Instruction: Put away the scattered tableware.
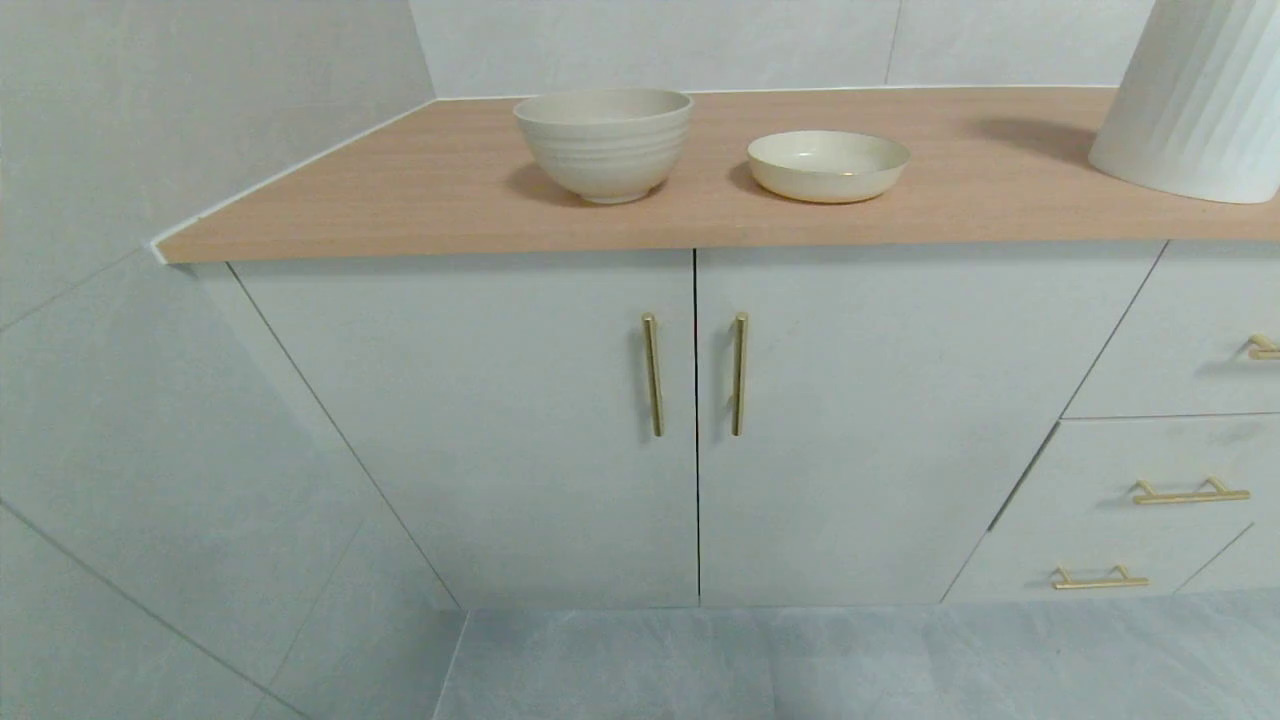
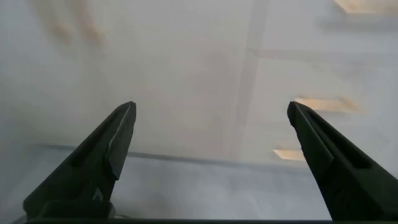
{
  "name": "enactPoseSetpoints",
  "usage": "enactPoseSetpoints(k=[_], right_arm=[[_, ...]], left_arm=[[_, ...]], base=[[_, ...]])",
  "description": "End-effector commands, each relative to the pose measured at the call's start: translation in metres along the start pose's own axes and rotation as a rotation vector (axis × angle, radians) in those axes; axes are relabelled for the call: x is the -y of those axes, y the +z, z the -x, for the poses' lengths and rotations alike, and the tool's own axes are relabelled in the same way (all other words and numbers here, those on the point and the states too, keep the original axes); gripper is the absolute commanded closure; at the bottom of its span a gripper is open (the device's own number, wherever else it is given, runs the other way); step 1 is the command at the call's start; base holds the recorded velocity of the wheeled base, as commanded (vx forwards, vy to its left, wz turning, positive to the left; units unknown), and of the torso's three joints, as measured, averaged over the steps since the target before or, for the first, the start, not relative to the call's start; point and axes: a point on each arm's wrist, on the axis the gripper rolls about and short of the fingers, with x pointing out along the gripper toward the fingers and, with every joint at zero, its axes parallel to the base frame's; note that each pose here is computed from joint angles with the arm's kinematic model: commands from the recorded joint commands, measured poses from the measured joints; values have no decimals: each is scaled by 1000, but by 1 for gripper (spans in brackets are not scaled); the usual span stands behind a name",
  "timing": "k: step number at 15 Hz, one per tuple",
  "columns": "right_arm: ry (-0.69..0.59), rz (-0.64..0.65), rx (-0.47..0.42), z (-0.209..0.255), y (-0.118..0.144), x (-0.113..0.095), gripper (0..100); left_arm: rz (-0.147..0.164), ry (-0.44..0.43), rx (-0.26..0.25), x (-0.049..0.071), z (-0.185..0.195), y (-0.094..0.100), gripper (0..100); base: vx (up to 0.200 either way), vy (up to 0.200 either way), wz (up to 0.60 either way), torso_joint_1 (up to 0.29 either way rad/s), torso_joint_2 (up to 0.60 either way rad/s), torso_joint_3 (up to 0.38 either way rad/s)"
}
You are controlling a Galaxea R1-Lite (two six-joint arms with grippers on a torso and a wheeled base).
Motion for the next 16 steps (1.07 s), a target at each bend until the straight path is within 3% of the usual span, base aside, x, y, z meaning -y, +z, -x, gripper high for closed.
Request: enactPoseSetpoints(k=[1,2,3,4,6,8,10,14,16], right_arm=[[190,-29,-87,-10,35,-2,0],[264,-67,-233,-34,39,-1,0],[278,-74,-265,-40,40,-1,0],[423,-115,-416,-77,51,-2,0],[593,-132,-500,-128,62,-18,0],[712,-142,-484,-179,65,-45,0],[748,-168,-463,-225,60,-69,0],[793,-177,-397,-275,56,-98,0],[821,-249,-359,-294,62,-116,0]], left_arm=[[0,1,-1,0,0,0,0],[0,1,-1,0,0,0,0],[0,1,1,0,0,0,0],[0,1,-1,0,0,0,0],[0,1,-1,0,0,0,0],[0,1,1,0,0,0,0],[0,1,1,0,0,0,0],[0,1,1,0,0,0,0],[0,1,1,0,0,0,0]], base=[[0,0,0,0,0,0],[0,0,0,0,0,0],[0,0,0,0,0,0],[0,0,0,0,0,0],[0,0,0,0,0,0],[0,0,0,0,0,0],[0,0,0,0,0,0],[0,0,0,0,0,0],[0,0,0,0,0,0]])
